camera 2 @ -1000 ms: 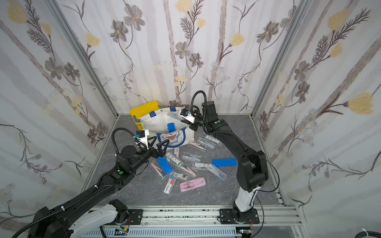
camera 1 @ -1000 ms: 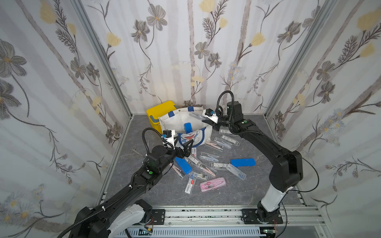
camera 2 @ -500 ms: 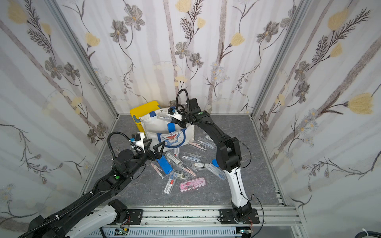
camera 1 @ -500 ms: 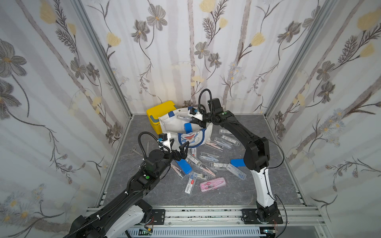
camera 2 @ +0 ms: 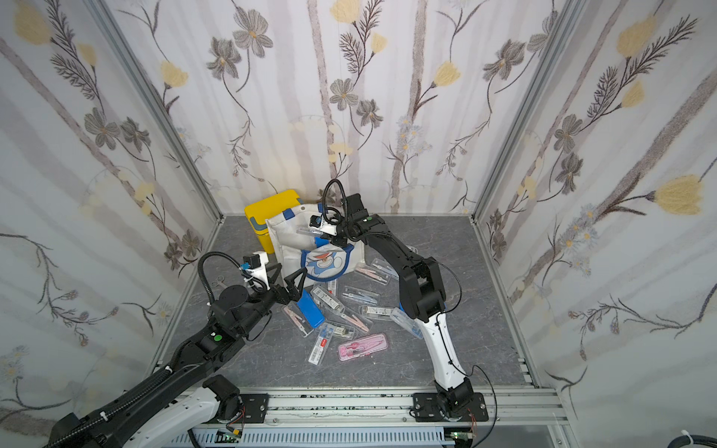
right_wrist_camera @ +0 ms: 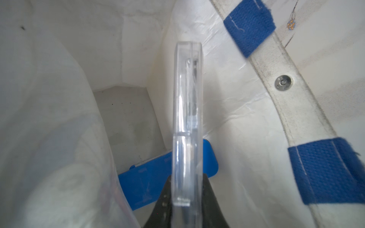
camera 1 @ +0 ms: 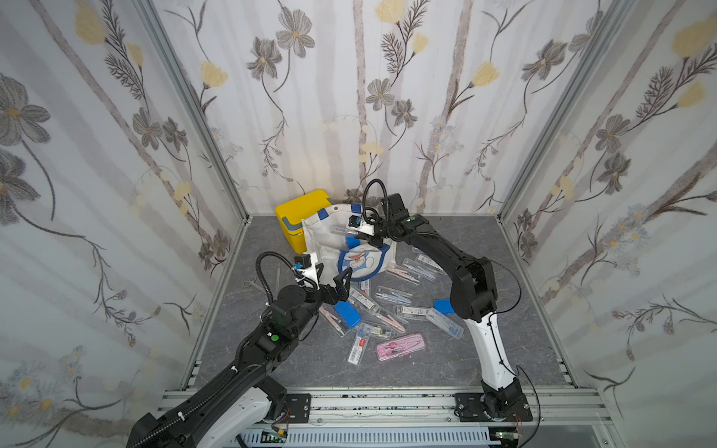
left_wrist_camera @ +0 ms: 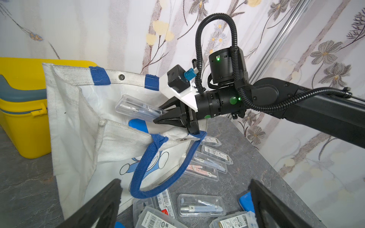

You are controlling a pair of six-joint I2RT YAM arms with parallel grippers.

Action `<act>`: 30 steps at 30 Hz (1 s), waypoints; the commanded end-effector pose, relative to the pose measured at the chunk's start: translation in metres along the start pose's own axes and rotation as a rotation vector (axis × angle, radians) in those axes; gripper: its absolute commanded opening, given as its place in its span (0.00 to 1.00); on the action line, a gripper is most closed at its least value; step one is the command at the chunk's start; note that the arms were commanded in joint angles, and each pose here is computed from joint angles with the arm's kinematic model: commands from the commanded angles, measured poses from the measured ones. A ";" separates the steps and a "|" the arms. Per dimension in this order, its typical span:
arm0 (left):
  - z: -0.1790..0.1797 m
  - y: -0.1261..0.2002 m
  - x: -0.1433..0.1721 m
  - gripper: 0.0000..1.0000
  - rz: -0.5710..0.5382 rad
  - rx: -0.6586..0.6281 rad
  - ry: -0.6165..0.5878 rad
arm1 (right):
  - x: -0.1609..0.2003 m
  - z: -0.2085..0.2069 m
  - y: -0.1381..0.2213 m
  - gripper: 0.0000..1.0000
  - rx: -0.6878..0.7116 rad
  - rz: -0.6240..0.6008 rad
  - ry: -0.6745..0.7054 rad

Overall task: Put the compass set into the canvas bag
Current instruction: Place the compass set in the canvas bag.

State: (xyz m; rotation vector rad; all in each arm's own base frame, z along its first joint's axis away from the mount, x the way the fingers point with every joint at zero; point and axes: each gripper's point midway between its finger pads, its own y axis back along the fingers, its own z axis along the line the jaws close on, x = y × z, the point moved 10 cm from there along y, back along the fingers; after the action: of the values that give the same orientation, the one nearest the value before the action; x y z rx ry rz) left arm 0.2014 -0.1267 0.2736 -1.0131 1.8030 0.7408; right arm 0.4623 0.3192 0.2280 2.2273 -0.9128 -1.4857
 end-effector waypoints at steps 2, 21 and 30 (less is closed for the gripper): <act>0.001 0.003 -0.002 1.00 -0.022 -0.013 0.015 | 0.015 0.012 -0.011 0.10 -0.020 0.133 -0.005; 0.003 0.007 -0.001 1.00 -0.022 -0.021 0.025 | -0.011 0.006 0.006 0.33 0.029 0.091 0.033; 0.003 0.007 -0.001 1.00 -0.022 -0.024 0.030 | -0.033 -0.005 0.023 0.44 0.094 0.013 0.025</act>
State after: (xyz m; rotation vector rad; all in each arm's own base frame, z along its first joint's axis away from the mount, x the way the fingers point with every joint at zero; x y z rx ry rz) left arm 0.1968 -0.1217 0.2725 -1.0445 1.8130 0.7442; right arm 0.4531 0.3215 0.2461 2.2240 -1.0424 -1.4033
